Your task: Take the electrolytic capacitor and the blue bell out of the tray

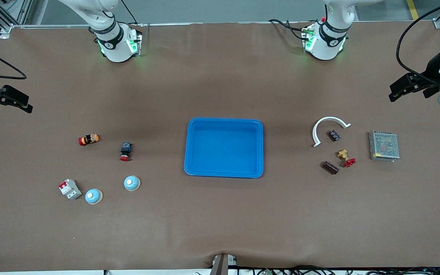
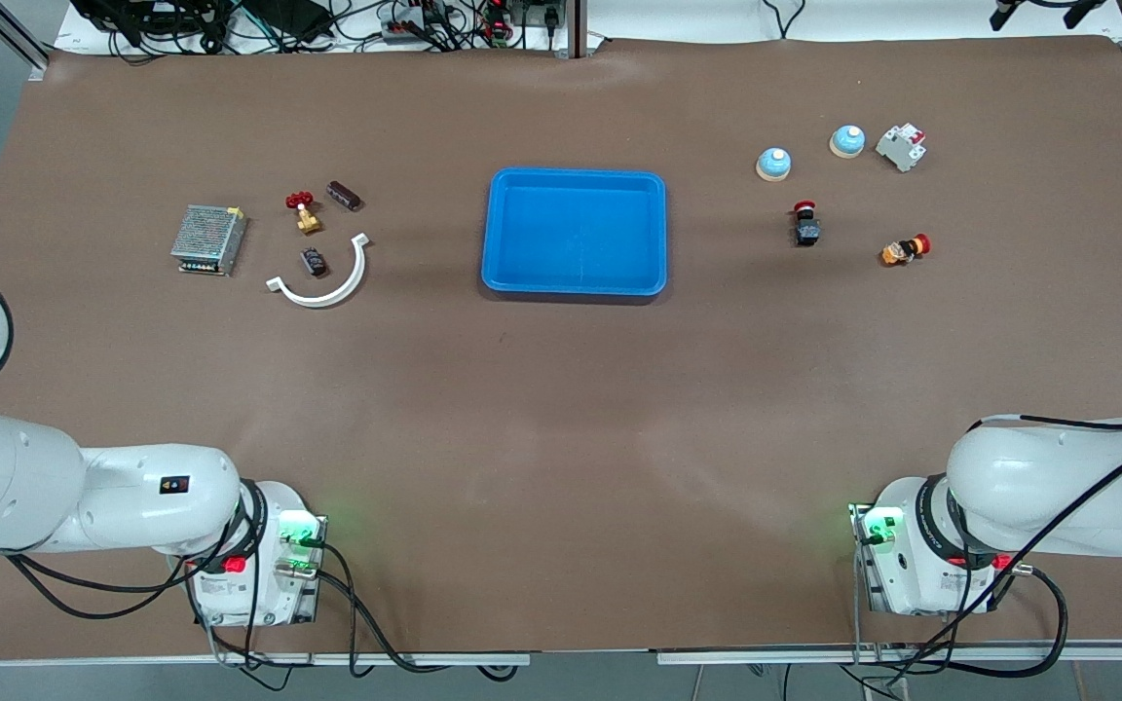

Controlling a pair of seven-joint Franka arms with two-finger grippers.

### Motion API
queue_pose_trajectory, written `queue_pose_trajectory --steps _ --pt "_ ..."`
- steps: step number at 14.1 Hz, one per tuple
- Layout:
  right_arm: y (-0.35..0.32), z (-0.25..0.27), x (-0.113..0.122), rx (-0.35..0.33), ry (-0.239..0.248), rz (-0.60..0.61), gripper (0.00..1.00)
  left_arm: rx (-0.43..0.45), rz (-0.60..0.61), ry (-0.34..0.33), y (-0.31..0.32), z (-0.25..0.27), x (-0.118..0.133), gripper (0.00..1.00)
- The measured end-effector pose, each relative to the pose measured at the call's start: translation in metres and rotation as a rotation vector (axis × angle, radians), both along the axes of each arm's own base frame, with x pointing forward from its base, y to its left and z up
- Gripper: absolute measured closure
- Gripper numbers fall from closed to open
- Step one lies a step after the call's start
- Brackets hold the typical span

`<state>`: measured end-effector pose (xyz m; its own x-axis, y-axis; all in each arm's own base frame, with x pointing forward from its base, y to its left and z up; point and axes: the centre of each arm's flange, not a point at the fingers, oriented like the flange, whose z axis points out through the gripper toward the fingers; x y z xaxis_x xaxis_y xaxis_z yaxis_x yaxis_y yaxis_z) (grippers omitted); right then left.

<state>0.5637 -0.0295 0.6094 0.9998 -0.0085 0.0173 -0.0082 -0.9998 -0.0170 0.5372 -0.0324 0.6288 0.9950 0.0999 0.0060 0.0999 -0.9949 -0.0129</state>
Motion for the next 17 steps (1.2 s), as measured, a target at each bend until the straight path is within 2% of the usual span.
queue_pose_trajectory --steps 5,17 --pt "0.013 0.005 0.013 0.003 -0.017 -0.05 0.0 0.0 0.0 0.0 0.0 0.0 0.0 0.0" --pt "0.004 0.014 0.014 -0.006 -0.035 -0.071 0.0 0.0 0.001 0.0 0.0 0.0 0.0 0.0"
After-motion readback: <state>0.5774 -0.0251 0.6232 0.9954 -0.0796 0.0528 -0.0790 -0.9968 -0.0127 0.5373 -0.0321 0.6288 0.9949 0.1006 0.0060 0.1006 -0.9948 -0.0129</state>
